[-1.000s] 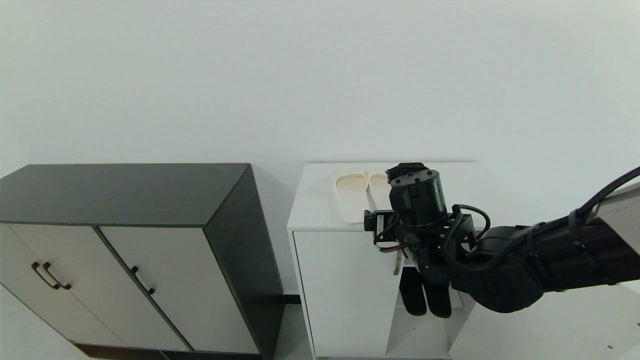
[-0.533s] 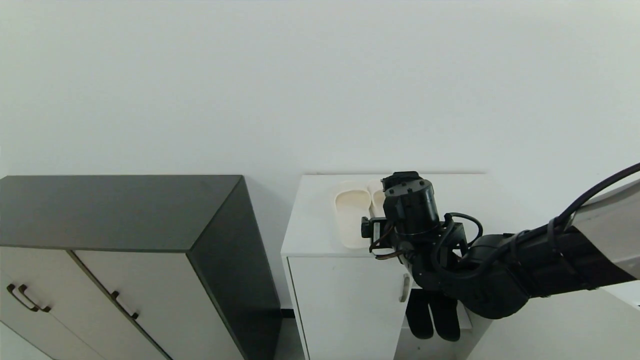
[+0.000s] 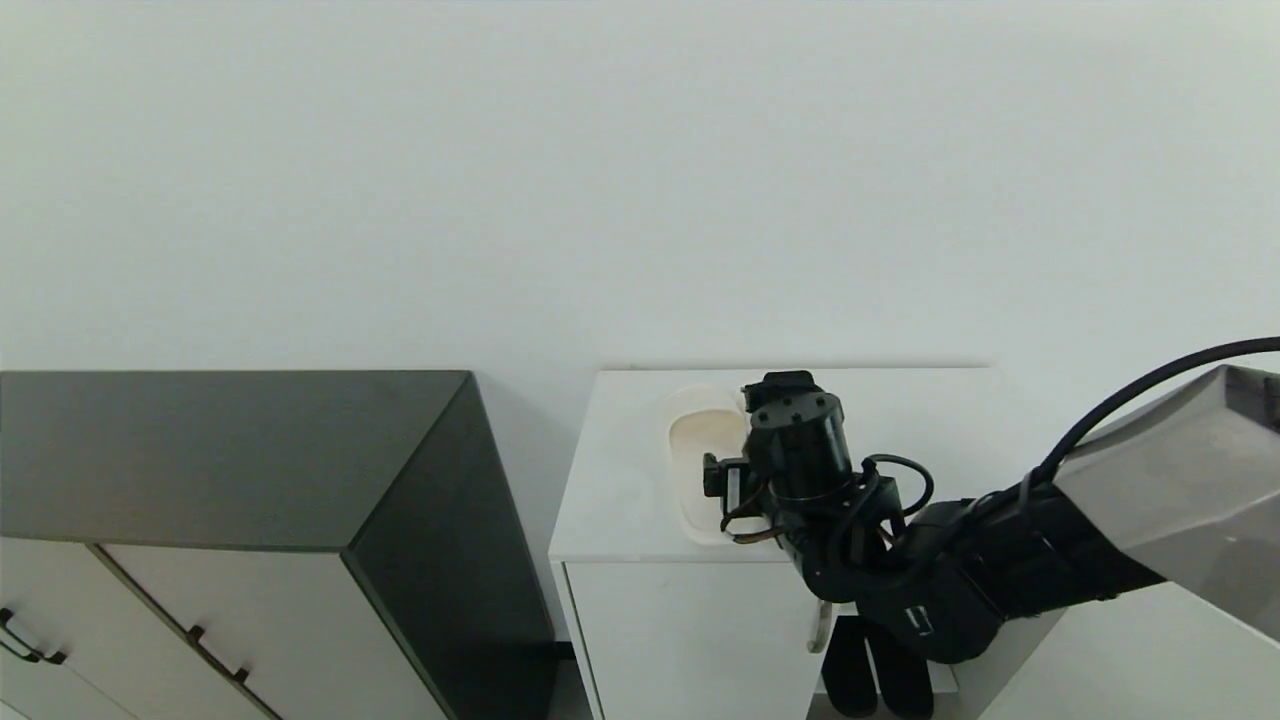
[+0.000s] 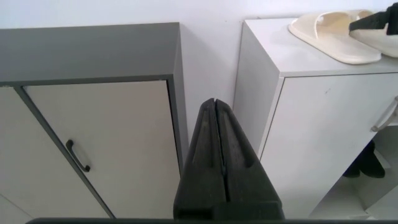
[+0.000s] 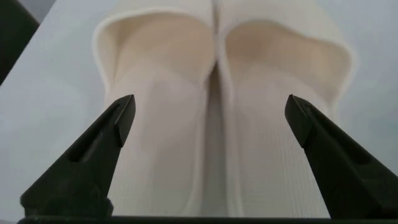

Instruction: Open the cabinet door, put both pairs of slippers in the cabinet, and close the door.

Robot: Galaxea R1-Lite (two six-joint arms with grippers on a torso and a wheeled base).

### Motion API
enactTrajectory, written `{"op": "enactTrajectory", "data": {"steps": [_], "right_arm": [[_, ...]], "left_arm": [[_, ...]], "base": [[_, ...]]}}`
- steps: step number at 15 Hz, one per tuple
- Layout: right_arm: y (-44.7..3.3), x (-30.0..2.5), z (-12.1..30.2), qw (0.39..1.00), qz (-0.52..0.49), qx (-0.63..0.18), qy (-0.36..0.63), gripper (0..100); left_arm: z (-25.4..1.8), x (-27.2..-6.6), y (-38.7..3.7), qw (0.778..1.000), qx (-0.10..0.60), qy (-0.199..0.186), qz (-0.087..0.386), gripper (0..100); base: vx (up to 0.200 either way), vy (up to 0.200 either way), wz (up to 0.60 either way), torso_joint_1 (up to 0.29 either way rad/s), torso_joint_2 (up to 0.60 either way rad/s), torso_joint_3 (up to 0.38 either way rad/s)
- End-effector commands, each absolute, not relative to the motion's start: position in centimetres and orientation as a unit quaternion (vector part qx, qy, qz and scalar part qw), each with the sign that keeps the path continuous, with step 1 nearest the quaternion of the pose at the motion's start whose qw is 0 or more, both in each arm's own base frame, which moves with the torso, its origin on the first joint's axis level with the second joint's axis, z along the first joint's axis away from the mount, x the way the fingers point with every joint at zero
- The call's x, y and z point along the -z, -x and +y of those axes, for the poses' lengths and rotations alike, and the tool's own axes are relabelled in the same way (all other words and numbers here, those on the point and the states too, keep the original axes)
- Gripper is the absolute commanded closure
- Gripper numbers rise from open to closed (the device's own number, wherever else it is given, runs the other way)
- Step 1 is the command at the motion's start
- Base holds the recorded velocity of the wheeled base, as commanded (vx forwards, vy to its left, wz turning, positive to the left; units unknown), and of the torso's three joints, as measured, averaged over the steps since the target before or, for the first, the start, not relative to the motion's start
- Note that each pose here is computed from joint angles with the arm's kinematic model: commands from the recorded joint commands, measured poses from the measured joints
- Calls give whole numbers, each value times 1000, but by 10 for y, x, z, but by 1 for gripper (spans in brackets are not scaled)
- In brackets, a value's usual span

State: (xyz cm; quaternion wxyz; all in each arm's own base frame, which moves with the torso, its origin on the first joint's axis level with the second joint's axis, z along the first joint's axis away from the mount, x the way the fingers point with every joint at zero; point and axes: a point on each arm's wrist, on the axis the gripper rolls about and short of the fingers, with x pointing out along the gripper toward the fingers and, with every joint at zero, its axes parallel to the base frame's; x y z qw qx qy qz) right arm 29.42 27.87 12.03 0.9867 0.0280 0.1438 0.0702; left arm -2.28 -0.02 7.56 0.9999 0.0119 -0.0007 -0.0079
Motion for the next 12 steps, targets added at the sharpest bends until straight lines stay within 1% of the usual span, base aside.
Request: {"op": "enactTrajectory", "data": {"steps": [1, 8, 12], "right_arm": [[-306, -106, 285, 987, 143, -67, -24, 0], [-346, -97, 295, 990, 123, -64, -10, 0], [-369, -96, 292, 993, 109, -51, -12, 0]], "left_arm": [[0, -76, 23, 1000, 8, -12, -1, 100], [0, -76, 23, 1000, 7, -12, -1, 100], [0, -76, 23, 1000, 8, -12, -1, 100]], "base": [[0, 0, 0, 0, 0, 0], [0, 0, 0, 0, 0, 0], [0, 0, 0, 0, 0, 0]]}}
